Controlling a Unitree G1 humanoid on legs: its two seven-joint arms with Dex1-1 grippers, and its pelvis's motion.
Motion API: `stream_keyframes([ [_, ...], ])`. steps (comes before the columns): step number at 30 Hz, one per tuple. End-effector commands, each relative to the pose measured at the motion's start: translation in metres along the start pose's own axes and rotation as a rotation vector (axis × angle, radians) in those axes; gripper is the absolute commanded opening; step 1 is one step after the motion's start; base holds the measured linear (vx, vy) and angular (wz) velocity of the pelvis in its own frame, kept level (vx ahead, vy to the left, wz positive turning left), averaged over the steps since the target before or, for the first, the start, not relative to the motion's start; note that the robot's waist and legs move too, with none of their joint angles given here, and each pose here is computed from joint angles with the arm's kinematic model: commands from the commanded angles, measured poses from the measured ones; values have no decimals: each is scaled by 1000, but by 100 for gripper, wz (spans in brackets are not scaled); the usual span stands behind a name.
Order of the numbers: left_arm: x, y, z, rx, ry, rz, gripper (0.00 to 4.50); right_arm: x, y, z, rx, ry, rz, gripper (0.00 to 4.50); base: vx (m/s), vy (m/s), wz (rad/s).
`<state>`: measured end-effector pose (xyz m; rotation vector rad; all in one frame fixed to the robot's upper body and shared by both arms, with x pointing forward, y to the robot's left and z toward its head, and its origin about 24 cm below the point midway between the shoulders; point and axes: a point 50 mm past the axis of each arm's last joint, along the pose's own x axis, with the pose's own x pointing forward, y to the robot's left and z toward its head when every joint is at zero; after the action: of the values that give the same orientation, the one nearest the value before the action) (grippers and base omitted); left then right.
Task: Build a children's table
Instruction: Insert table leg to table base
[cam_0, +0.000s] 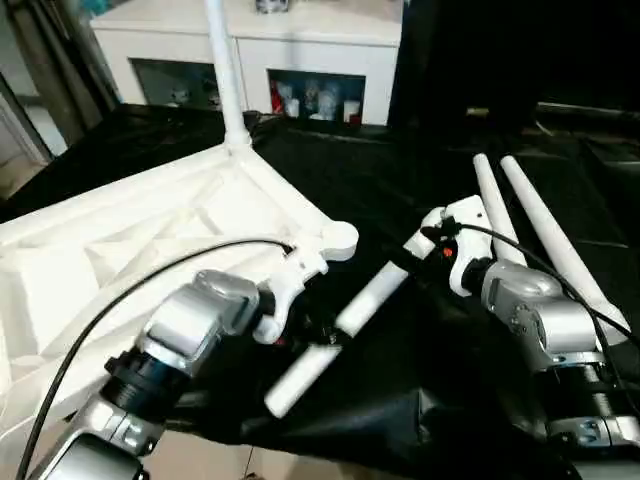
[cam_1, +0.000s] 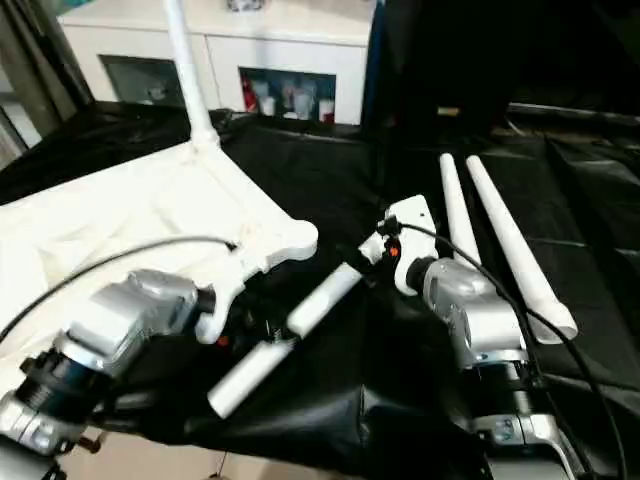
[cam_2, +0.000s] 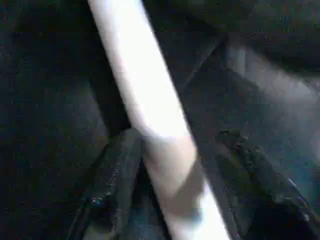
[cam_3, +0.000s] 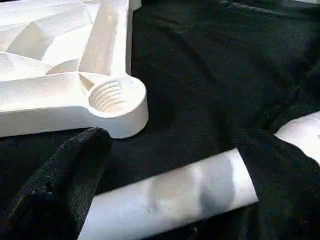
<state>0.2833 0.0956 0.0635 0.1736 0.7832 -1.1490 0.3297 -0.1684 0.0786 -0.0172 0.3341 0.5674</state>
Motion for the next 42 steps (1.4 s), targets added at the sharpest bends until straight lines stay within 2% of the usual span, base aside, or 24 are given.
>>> stream_keyframes([
  [1, 0, 0, -4, 12, 37, 56, 308, -3, 1, 1, -21, 12, 7, 450, 0, 0, 0],
  [6, 2, -7, -10, 6, 68, 41, 346, -5, 2, 0, -26, 22, 17, 450, 0, 0, 0],
  [10, 4, -5, -12, 9, 65, 72, 383, -4, 1, 2, -45, 29, 6, 450, 0, 0, 0],
  [13, 2, -3, -9, 9, 37, 90, 383, -5, 2, 3, -48, 32, 8, 450, 0, 0, 0],
  [14, 2, -2, -8, 10, 33, 92, 356, -5, 2, 3, -49, 33, 8, 450, 0, 0, 0],
  [17, 0, 0, -9, 20, 41, 94, 347, -5, 1, 2, -54, 37, 5, 450, 0, 0, 0],
  [19, -1, 2, -12, 27, 55, 104, 309, -4, 1, 3, -63, 39, 3, 450, 0, 0, 0],
  [22, -2, 3, -16, 38, 84, 106, 298, -3, 1, 4, -77, 37, -1, 450, 0, 0, 0],
  [26, 0, 4, -22, 45, 110, 112, 250, -2, 0, 4, -84, 40, -4, 450, 0, 0, 0],
  [28, 0, 4, -23, 46, 112, 109, 250, -2, 0, 4, -85, 41, -5, 450, 0, 0, 0],
  [34, -10, 11, -11, 94, 55, 128, 182, -4, -3, 10, -93, 12, -2, 450, 0, 0, 0],
  [36, -16, 14, -6, 122, 36, 128, 176, -5, -4, 14, -102, -17, 11, 450, 0, 0, 0],
  [39, -23, 17, 0, 142, 14, 144, 156, -8, -6, 24, -151, -67, 33, 450, 0, 0, 0],
  [42, -34, 17, 9, 170, -29, 124, 156, -15, -12, 33, -263, -100, 48, 450, 0, 0, 0],
])
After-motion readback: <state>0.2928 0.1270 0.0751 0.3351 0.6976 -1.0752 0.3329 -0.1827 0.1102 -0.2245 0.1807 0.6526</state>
